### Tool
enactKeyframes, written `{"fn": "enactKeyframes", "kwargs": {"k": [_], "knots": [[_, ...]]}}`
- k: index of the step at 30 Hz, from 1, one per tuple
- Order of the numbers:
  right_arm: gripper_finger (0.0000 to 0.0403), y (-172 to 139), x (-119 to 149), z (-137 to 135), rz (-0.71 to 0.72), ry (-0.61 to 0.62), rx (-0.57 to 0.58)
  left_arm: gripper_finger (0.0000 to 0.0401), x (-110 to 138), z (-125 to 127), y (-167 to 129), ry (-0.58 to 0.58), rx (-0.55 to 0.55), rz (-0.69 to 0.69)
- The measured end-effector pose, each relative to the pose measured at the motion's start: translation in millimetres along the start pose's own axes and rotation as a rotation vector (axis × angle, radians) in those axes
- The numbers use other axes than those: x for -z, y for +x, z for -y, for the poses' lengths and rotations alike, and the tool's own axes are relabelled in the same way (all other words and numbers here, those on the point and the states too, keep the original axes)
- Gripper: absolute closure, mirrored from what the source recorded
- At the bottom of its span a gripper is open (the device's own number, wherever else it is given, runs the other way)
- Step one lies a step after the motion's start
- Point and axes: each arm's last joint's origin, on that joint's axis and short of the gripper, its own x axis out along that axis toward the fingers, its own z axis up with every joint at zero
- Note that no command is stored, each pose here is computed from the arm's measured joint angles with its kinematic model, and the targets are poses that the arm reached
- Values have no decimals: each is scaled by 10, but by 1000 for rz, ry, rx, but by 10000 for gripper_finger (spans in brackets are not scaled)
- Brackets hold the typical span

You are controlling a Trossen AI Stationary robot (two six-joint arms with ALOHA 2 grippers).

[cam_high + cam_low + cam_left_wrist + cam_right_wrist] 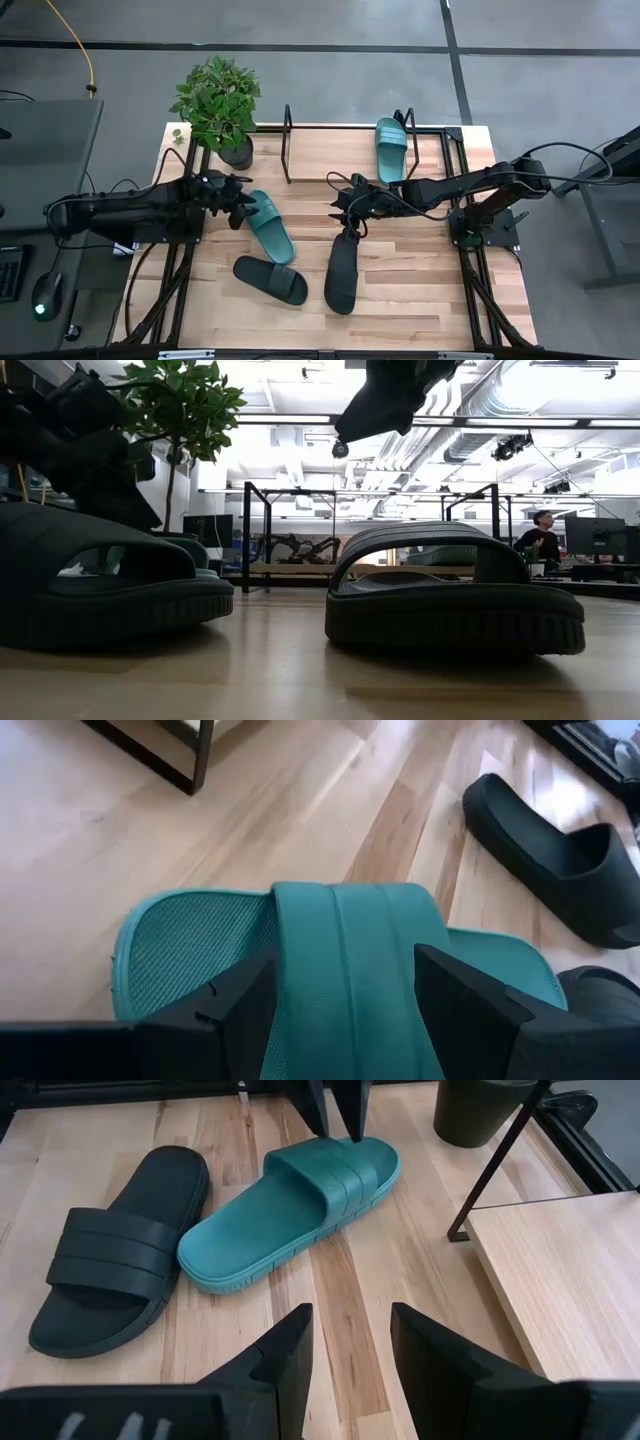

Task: Pick and place slides into the shelf
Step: Put the green slipper on the shelf

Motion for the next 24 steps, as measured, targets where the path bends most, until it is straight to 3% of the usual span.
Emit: {"fn": "enactKeyframes", "kwargs": {"k": [7, 24], "knots": [[276, 0, -4, -1, 4, 1, 0, 186, 28, -38, 62, -11, -62, -44], [276, 0, -4, -1, 4, 1, -1, 186, 16, -53, 303, -23, 10, -116]]}}
